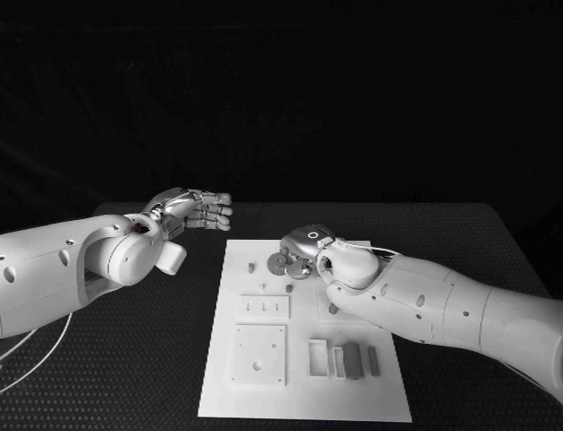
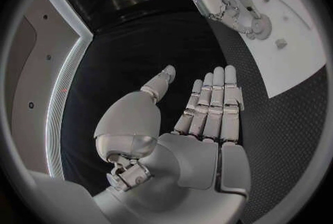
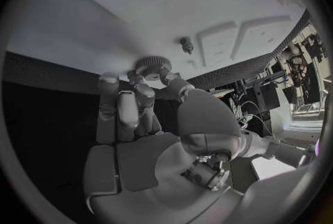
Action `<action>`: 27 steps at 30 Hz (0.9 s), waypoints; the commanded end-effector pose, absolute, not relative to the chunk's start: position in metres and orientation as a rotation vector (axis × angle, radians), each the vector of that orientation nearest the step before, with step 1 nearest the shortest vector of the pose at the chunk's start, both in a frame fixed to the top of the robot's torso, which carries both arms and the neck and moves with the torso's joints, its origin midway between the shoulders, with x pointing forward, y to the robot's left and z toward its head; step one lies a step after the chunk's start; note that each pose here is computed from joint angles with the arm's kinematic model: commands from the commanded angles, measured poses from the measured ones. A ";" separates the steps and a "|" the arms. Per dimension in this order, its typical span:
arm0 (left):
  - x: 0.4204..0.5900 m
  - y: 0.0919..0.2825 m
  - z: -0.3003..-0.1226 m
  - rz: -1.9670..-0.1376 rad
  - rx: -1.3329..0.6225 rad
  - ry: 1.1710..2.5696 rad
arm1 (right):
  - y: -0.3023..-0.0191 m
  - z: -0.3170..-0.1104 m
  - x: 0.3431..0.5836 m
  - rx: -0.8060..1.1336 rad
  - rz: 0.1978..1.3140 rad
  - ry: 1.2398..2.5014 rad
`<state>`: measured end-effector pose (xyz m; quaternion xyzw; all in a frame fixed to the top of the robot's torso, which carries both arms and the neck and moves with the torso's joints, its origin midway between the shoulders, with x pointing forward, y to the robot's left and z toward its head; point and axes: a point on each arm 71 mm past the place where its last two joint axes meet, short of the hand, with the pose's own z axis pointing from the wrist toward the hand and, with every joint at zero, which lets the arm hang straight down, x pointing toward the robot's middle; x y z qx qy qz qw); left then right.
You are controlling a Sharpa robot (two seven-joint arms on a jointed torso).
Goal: Assemble the parts on the task board
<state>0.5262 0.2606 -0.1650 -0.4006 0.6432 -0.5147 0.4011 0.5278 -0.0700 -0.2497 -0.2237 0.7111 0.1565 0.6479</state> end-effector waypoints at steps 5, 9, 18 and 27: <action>0.526 0.258 -0.164 -1.320 -1.000 1.633 | -0.069 -0.256 0.527 -0.512 0.377 1.700; 0.526 0.259 -0.164 -1.318 -1.001 1.632 | -0.073 -0.253 0.528 -0.486 0.379 1.667; 0.525 0.260 -0.164 -1.314 -1.004 1.630 | -0.081 -0.245 0.524 -0.444 0.395 1.587; 0.525 0.264 -0.164 -1.306 -1.008 1.624 | -0.090 -0.236 0.519 -0.432 0.432 1.560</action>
